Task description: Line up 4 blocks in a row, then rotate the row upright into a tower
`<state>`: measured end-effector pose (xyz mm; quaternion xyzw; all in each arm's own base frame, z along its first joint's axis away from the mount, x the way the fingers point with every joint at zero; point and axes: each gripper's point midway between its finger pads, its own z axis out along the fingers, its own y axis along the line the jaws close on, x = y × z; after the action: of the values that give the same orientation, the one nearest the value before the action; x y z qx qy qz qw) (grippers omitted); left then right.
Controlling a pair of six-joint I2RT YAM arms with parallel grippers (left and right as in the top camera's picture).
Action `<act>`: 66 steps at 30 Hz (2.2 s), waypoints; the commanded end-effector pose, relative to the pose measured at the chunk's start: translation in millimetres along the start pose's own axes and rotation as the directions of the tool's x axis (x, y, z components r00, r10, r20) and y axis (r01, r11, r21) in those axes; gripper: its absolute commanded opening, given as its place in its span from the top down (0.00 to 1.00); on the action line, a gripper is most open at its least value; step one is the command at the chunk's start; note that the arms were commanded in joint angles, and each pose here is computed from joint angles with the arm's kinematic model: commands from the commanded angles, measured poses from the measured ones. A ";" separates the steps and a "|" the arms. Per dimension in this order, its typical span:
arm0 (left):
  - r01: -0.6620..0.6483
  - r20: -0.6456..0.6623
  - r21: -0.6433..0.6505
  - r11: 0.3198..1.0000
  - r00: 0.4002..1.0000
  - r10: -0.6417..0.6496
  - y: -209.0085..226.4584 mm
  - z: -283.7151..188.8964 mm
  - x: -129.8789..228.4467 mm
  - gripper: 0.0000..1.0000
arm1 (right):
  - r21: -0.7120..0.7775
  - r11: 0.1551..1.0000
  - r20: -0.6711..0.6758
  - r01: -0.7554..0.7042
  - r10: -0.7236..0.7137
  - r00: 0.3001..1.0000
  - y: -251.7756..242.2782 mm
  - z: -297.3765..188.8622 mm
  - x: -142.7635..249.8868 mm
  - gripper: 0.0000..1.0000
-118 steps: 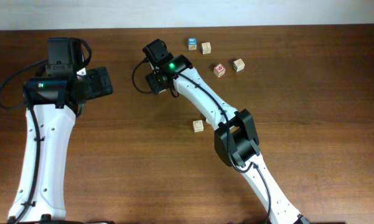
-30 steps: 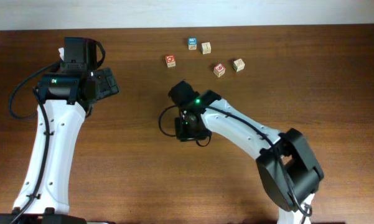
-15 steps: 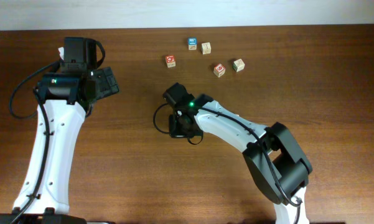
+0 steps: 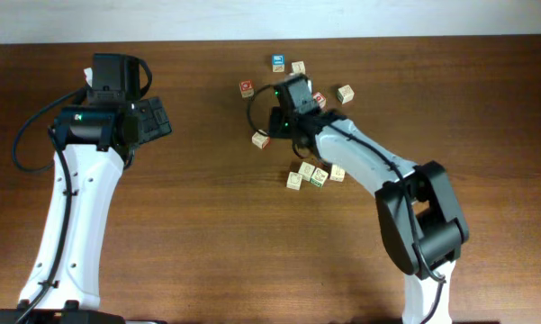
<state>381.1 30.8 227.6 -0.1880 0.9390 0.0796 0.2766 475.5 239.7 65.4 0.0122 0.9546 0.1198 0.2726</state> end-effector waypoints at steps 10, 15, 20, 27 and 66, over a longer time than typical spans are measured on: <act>-0.144 -0.250 0.299 0.943 0.942 0.223 -120.6 42.8 76.0 0.43 | 0.120 0.992 -0.411 -0.048 0.093 0.907 -66.8 -102.6 37.6 0.66; -0.244 -0.233 0.359 0.901 0.911 0.340 -177.9 61.1 106.4 0.49 | 0.045 0.997 -0.465 -0.065 0.079 0.882 -84.9 -102.5 38.2 0.67; -0.253 -0.095 0.275 0.928 0.953 0.288 -178.5 79.9 70.7 0.50 | 0.015 1.000 -0.501 -0.001 0.008 0.865 -52.8 -54.7 62.9 0.68; -0.138 -0.122 0.157 0.978 0.980 0.158 -115.0 105.9 38.2 0.50 | 0.064 0.998 -0.595 0.020 0.022 0.803 -14.8 -52.0 111.6 0.71; -0.192 -0.245 0.060 0.980 0.949 0.201 -56.6 101.6 41.4 0.08 | 0.089 0.994 -0.502 0.069 -0.015 0.865 3.7 -97.6 56.3 0.43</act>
<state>411.2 -10.9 107.2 -0.1090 0.9831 0.0572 0.1355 361.2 248.0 109.9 -0.0456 0.9964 0.0715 0.0017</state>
